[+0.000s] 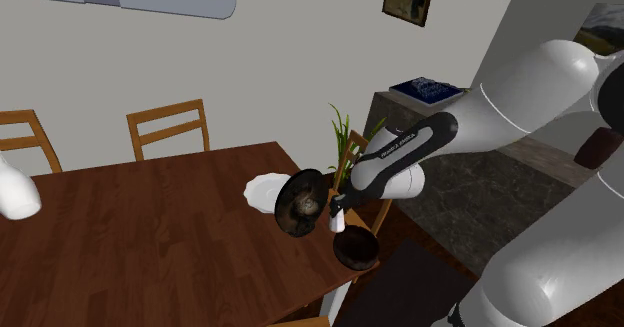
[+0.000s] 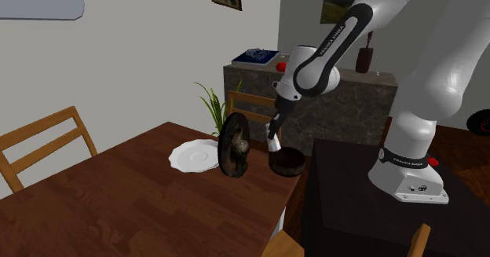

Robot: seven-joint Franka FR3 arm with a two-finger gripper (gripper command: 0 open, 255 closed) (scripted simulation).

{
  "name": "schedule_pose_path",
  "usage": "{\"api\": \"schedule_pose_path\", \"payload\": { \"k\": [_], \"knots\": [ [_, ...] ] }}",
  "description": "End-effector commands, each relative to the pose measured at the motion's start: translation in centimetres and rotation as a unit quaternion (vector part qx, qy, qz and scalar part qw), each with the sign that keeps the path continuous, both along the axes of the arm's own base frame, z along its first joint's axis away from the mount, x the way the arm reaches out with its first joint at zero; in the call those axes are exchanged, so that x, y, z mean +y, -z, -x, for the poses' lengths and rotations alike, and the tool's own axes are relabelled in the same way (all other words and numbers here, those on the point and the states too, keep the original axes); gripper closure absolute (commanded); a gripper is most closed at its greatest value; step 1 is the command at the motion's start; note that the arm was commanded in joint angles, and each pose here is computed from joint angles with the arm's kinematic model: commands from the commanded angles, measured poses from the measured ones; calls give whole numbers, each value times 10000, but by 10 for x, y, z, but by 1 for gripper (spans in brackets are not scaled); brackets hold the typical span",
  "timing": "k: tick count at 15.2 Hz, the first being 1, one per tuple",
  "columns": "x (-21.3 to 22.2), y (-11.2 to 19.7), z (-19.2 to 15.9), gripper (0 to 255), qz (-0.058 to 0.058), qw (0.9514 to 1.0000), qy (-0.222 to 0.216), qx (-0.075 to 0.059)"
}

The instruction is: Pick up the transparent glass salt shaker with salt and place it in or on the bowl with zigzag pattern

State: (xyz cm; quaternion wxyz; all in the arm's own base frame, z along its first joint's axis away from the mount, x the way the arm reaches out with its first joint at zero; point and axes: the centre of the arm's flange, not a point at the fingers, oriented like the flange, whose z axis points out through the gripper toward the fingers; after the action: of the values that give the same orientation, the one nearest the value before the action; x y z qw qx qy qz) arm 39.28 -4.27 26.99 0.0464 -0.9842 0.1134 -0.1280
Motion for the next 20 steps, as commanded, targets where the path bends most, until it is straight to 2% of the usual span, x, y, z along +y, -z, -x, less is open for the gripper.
{"api": "schedule_pose_path", "payload": {
  "k": [1,7,20],
  "knots": [
    [-21,1,19,255,-4,10000,-11,-5],
    [-81,-2,75,255,-4,10000,-11,-5],
    [-81,67,75,255,-4,10000,-11,-5]
  ]
}}
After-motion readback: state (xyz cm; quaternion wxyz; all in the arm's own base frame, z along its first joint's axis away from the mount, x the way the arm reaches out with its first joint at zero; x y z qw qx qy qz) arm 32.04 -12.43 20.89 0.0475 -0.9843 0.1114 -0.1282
